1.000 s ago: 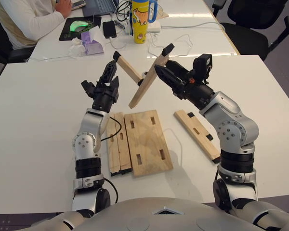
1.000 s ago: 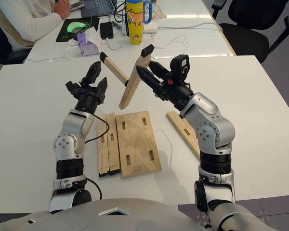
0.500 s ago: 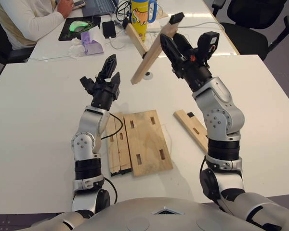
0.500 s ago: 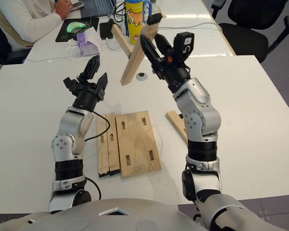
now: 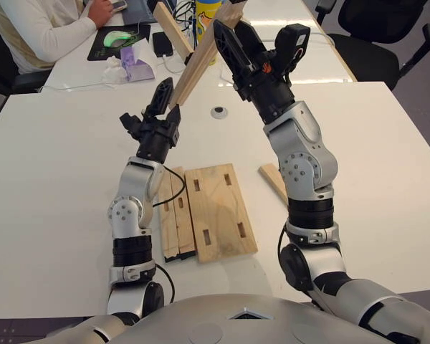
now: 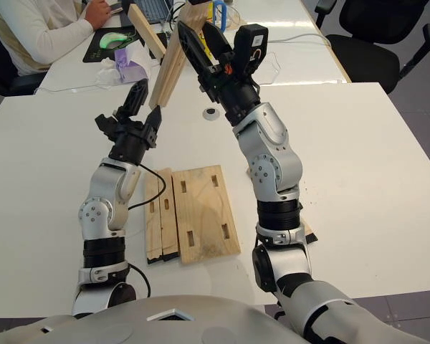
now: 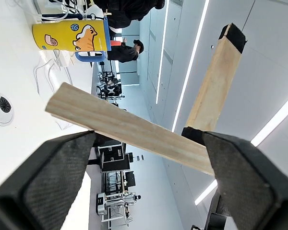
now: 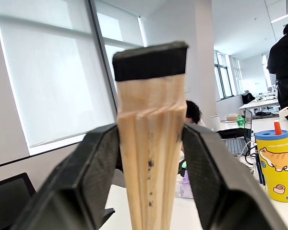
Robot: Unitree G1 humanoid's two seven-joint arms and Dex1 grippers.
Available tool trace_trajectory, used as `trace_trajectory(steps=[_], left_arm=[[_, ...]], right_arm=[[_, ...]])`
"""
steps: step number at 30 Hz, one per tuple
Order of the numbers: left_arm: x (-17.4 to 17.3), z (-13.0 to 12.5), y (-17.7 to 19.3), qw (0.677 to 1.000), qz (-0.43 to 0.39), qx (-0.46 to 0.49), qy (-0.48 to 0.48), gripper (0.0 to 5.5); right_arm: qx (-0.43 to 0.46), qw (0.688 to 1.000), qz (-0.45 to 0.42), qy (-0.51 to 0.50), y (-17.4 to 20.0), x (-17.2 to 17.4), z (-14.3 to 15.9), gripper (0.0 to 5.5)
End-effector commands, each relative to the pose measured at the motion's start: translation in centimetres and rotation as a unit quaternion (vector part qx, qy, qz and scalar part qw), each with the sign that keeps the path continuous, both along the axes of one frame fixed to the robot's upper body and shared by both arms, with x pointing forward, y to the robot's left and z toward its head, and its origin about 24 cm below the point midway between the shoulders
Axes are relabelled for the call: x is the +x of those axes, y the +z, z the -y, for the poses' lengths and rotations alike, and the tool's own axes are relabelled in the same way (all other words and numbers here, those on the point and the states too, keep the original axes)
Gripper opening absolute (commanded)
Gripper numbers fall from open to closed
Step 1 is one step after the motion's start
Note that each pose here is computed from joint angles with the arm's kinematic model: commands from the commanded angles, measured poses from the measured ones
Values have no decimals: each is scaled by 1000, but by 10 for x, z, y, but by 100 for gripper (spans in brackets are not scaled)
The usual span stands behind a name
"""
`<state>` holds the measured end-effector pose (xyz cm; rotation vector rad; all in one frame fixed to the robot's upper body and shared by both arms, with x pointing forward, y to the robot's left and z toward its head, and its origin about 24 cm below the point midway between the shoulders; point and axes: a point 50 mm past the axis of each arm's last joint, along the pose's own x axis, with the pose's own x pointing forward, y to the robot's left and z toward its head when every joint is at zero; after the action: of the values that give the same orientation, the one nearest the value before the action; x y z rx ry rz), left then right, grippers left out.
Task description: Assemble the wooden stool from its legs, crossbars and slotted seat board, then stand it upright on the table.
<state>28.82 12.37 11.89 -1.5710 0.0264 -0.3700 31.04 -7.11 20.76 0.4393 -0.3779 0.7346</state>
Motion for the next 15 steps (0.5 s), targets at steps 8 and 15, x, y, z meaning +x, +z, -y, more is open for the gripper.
trace_trajectory(steps=[8,15], left_arm=[[0,23,0,994,0,-112,7,416],[3,11,3,993,11,-112,32,416]], right_arm=[[7,998,20,63,7,-16,-11,206],[-33,997,-2,75,-13,-18,5,205]])
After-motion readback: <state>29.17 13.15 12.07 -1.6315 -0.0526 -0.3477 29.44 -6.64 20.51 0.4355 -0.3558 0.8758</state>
